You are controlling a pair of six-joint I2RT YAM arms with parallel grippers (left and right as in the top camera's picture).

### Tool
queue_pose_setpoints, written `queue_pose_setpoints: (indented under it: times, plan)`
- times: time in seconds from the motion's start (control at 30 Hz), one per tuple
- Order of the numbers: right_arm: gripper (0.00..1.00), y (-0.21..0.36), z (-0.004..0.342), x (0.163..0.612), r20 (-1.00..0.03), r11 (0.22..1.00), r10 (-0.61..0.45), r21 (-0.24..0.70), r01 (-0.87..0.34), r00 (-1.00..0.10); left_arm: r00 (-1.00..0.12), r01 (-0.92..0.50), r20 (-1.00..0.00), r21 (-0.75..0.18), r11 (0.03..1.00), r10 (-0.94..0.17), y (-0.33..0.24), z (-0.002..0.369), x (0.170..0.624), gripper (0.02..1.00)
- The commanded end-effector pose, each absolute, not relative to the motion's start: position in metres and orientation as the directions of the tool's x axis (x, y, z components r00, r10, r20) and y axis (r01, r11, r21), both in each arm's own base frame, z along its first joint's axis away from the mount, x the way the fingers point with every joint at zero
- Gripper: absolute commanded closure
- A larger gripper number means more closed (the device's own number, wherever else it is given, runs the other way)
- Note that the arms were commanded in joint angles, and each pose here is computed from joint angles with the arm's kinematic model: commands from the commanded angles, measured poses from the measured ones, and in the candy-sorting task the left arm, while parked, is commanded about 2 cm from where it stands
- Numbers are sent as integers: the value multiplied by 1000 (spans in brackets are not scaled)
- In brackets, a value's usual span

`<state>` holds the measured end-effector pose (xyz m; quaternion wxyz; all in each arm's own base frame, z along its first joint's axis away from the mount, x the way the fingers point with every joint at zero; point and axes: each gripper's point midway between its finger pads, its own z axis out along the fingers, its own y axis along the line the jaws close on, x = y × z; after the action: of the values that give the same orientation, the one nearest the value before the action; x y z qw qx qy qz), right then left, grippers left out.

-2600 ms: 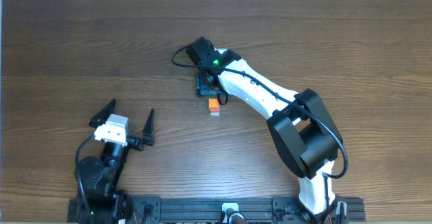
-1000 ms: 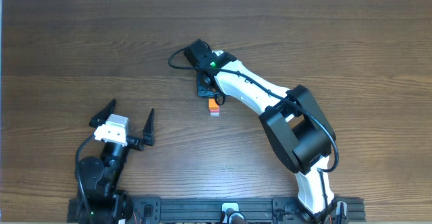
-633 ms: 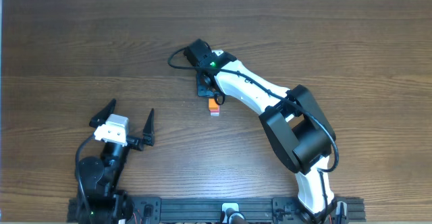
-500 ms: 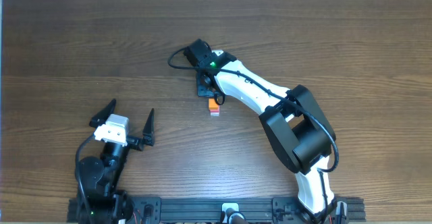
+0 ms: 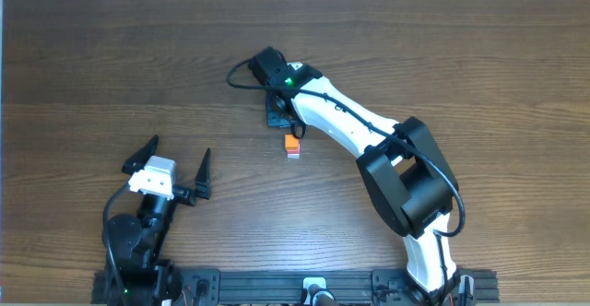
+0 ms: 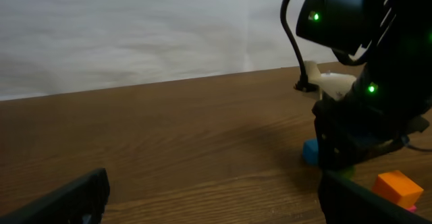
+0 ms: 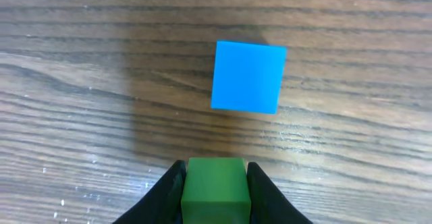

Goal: Stack Cubes

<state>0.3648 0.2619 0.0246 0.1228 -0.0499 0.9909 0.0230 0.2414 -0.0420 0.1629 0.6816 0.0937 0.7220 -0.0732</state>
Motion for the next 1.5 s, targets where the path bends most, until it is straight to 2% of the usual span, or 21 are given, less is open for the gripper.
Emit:
queue_pose_setpoints:
  times: [0.03,0.27,0.43,0.73,1.1,1.5]
  plan:
    - [772,266,42,374,-251,994,-88,45,-103,-964,-46,239,-998,36,970,48,-42,162,241,18]
    - [862,268,86,379,-256,994,-87,43,-101,-963,-46,239,-998,36,970,48,-42,162,241,20]
    - [989,261,118,368,-266,995,-75,40,-88,-961,-46,239,-998,36,970,48,-42,162,241,18]
    - [989,245,157,334,-265,1000,2,11,-1,-964,-46,239,-998,36,970,48,-42,162,241,18]
    - [989,249,138,303,-190,1000,9,-25,14,-982,-46,239,-998,36,970,48,-42,162,241,18]
    - [987,256,114,297,-167,1000,0,-1,0,-986,-46,239,-998,36,970,48,-42,162,241,18]
